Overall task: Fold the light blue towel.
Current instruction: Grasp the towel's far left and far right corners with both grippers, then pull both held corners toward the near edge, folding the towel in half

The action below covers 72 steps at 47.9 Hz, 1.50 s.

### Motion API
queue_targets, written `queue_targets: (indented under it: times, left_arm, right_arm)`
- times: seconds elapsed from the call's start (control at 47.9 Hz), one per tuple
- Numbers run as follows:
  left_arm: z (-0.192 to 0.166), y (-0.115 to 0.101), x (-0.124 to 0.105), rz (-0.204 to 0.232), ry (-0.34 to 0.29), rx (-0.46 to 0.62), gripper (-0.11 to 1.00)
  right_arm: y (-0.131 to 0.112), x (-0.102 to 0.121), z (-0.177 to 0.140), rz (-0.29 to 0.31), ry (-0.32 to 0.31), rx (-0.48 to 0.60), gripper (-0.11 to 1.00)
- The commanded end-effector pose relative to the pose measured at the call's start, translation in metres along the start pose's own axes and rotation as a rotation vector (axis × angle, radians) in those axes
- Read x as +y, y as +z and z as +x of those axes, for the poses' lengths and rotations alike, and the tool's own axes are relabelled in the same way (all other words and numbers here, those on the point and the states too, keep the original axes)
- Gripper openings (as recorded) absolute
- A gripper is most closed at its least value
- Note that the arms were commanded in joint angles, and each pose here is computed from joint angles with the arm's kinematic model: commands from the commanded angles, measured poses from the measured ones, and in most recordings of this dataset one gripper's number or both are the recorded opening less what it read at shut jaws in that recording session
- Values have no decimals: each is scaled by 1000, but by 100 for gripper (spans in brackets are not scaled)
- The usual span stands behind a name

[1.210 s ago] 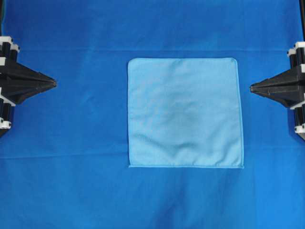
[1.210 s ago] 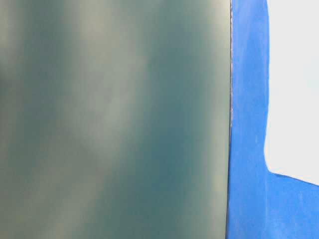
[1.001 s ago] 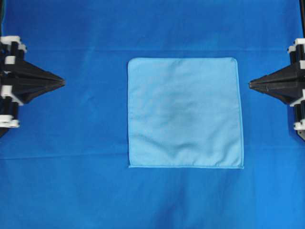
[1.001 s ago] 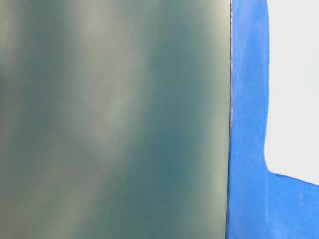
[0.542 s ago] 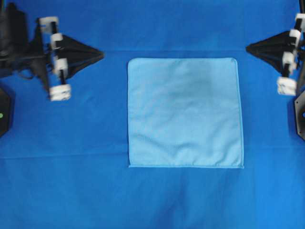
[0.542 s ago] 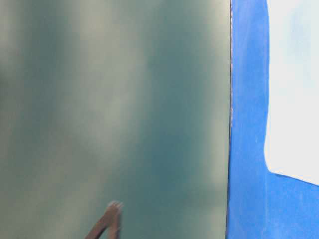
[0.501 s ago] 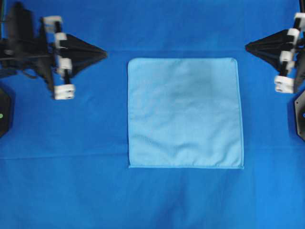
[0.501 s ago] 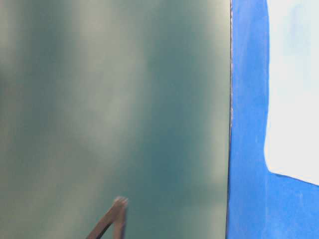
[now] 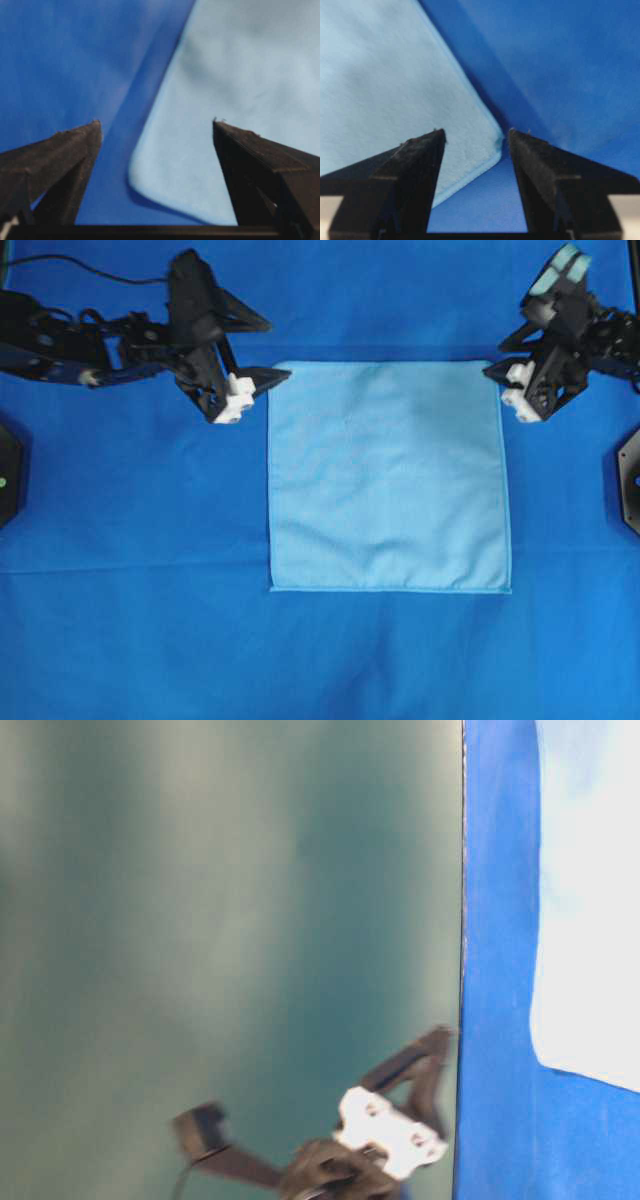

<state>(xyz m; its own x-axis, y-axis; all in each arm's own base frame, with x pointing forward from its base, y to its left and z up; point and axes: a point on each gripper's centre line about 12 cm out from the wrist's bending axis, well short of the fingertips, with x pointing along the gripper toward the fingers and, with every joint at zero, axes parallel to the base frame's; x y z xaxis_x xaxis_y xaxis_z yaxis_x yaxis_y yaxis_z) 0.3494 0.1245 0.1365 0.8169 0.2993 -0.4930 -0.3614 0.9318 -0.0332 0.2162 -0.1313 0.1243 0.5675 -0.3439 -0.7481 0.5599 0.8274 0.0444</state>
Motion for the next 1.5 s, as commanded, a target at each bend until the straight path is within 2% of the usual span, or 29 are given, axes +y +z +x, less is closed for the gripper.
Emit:
queue_targets:
  times: [0.0,0.209,0.375,0.417,0.48,0.626,0.709,0.939,1.231,1.356,1.481]
  left_arm:
    - [13,0,8,-13,18,-10,85]
    - [40,-27,14,-20,33,57,85]
    - [51,-33,17,-24,40,72,81]
    - [52,-34,17,-22,38,77,74]
    - [54,-37,16,-19,37,86,59]
    - [53,-42,14,-8,33,100,16]
    - [52,-42,14,-4,32,102,1]
    - [50,-34,11,4,26,88,1]
    - [31,0,4,30,9,17,1]
    - [29,7,3,69,7,3,1]
    - [29,7,2,83,4,9,1]
  right_arm:
    - [2,-2,12,1,-6,-8,58]
    - [-8,-11,30,14,-29,24,58]
    - [-4,-14,31,18,-35,-13,56]
    - [-5,-14,31,18,-35,-14,54]
    - [-6,-14,32,17,-34,-10,44]
    - [-9,-14,31,17,-35,10,3]
    - [-11,-14,30,22,-35,27,1]
    - [-8,-13,23,33,-35,10,1]
    - [8,-12,-3,33,-31,-31,1]
    - [11,-11,-11,32,-29,-59,1]
    - [8,-11,-14,33,-29,-48,1]
